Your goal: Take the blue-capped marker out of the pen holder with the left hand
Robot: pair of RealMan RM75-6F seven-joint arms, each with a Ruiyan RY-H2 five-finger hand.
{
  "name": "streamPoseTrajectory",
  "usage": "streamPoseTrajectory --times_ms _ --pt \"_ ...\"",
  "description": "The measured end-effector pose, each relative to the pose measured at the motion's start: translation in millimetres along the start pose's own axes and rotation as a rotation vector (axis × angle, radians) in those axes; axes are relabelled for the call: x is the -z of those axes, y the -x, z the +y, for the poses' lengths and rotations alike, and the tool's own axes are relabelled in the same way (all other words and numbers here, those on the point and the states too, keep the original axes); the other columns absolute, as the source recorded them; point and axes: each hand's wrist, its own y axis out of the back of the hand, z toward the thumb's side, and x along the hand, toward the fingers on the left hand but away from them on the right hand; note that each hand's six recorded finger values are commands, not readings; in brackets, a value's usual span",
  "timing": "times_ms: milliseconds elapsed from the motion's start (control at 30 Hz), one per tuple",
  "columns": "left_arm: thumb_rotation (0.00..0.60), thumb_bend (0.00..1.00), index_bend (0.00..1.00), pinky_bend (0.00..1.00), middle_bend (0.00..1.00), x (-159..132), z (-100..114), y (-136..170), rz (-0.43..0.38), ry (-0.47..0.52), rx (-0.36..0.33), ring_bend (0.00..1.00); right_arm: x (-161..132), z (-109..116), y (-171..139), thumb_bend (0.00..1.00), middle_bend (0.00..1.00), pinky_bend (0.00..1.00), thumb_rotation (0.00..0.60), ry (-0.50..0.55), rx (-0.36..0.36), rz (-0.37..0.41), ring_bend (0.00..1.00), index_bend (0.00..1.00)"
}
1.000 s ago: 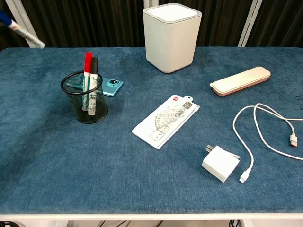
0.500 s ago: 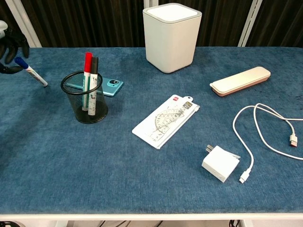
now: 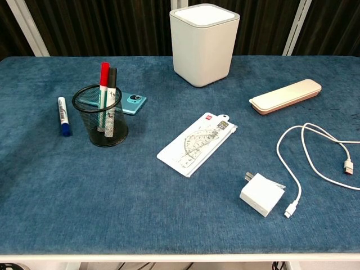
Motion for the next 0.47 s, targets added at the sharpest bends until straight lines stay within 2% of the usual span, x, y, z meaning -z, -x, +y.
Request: streamPoseTrajectory --times_ms 167,267,467 --pt "0.600 0.16 0.00 0.08 0.00 30 -8 44 0.037 0.012 0.067 0.00 -2 -1 -2 0.24 0.00 0.00 0.600 -0.009 0.074 0.049 0.00 0.00" --pt "0.600 0.14 0.00 0.07 0.00 45 -13 67 0.056 0.024 0.109 0.00 -3 -9 -7 0.23 0.00 0.00 0.600 -0.016 0.091 0.073 0.00 0.00" --pt "0.600 0.12 0.00 0.06 0.00 61 -7 85 0.077 0.033 0.090 0.00 -3 -24 -9 0.23 0.00 0.00 0.600 -0.016 0.071 0.075 0.00 0.00"
